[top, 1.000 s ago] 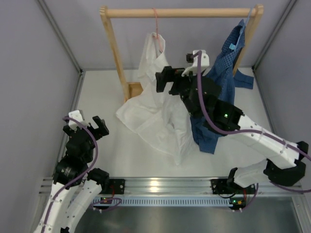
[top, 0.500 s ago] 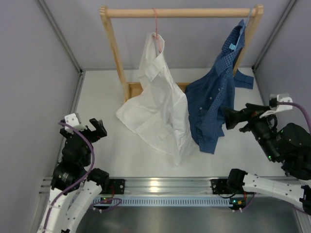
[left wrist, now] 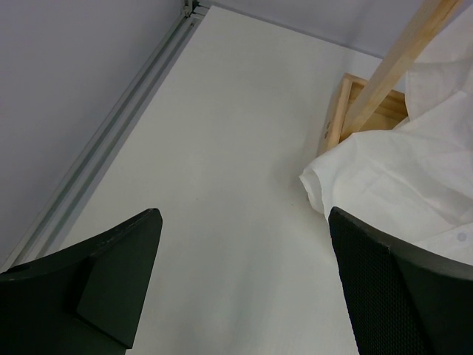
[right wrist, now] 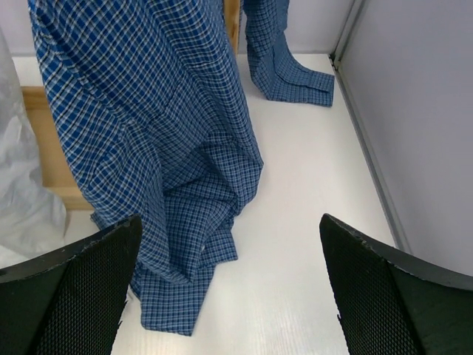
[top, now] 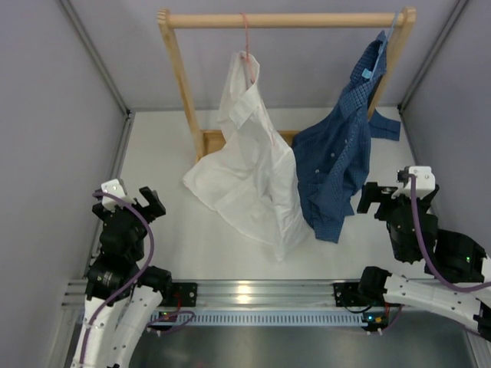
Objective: Place the shirt on the hanger
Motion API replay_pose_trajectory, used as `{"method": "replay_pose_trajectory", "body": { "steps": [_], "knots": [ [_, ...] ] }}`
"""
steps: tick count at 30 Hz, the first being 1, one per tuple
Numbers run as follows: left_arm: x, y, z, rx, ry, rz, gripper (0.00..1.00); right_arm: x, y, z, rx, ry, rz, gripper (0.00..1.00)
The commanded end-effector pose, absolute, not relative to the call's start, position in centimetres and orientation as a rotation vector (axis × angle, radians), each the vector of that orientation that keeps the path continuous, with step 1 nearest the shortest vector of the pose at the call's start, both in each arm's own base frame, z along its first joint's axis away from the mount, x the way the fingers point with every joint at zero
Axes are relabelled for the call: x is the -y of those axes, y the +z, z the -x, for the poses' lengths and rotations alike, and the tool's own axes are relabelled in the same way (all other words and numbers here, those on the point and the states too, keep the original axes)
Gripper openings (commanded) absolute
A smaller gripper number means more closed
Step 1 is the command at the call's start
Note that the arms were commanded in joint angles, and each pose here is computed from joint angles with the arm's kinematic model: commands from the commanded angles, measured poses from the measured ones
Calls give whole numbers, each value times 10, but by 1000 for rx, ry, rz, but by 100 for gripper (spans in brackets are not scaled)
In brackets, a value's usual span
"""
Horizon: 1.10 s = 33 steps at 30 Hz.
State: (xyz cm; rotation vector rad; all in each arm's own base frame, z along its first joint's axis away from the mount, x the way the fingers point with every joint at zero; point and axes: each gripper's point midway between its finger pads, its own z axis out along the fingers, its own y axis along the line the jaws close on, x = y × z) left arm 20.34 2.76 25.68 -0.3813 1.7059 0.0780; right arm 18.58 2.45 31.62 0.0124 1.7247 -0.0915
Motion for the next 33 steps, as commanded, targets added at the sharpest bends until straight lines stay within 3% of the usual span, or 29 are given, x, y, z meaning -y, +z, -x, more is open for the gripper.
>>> {"method": "replay_pose_trajectory", "body": {
  "steps": [1,33],
  "knots": [
    [-25,268,-205,-1655,50,358,98,-8,324,-181,-1699,-103,-75,100],
    [-15,271,-207,-1652,3,309,98,4,328,-176,-1673,-54,-125,99]
  ]
}}
